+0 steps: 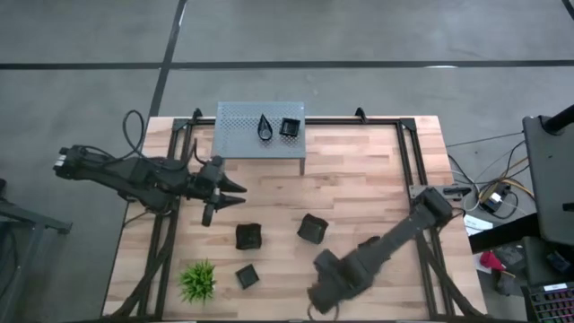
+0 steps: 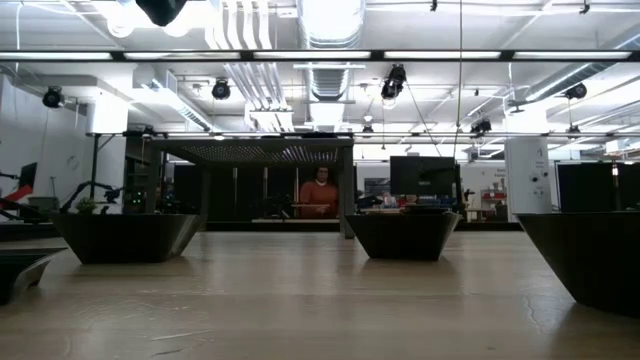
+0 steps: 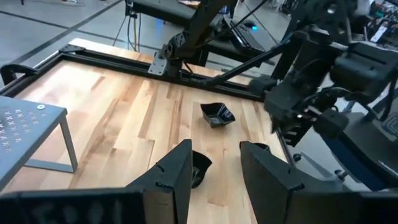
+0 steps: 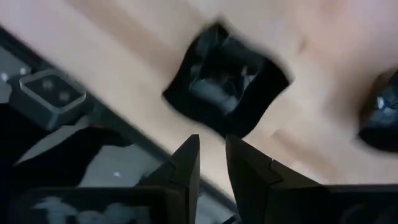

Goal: Pick & Place Mini shaped plates
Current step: Put the bottom right distorted square plate on the left shelf

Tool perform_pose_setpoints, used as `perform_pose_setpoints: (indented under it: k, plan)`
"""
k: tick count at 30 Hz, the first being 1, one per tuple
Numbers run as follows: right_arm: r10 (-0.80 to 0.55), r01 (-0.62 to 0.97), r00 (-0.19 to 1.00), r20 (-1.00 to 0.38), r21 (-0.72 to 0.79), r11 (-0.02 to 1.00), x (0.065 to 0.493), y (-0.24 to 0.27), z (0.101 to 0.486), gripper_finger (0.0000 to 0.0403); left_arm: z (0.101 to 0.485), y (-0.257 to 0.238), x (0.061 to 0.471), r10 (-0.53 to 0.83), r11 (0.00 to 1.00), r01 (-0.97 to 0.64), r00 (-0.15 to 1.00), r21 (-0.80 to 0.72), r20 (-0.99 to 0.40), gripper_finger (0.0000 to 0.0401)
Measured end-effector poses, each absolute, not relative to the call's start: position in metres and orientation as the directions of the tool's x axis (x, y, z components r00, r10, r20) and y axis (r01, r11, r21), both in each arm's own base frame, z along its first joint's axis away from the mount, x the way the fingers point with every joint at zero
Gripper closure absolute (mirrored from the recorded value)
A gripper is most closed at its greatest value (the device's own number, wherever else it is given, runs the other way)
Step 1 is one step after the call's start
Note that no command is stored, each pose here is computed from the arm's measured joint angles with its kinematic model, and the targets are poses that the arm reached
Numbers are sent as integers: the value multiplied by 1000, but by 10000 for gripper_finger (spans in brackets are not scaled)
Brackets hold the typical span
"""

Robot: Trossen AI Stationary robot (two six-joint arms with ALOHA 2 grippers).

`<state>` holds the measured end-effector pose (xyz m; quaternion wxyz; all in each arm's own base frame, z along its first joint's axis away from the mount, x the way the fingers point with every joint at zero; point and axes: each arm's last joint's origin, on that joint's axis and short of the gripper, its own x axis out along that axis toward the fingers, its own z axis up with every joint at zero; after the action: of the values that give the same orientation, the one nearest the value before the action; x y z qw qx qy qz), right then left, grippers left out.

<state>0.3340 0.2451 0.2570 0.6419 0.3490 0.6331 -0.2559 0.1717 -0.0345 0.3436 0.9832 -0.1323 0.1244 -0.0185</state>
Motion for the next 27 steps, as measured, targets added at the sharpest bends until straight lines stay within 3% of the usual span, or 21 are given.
perform_pose_setpoints:
  k: [9,16,27]
  plan:
    - [269,815,241,-932,345,466,314,279,235,344,340,-37,185,-70,964,3,968,-265,-242,270]
    - [293,764,498,-816,573,295,298,276,233,358,339,-38,187,-70,964,3,968,-266,-240,270]
    - [197,839,490,-849,521,158,255,248,213,360,340,-38,188,-69,963,4,969,-268,-237,270]
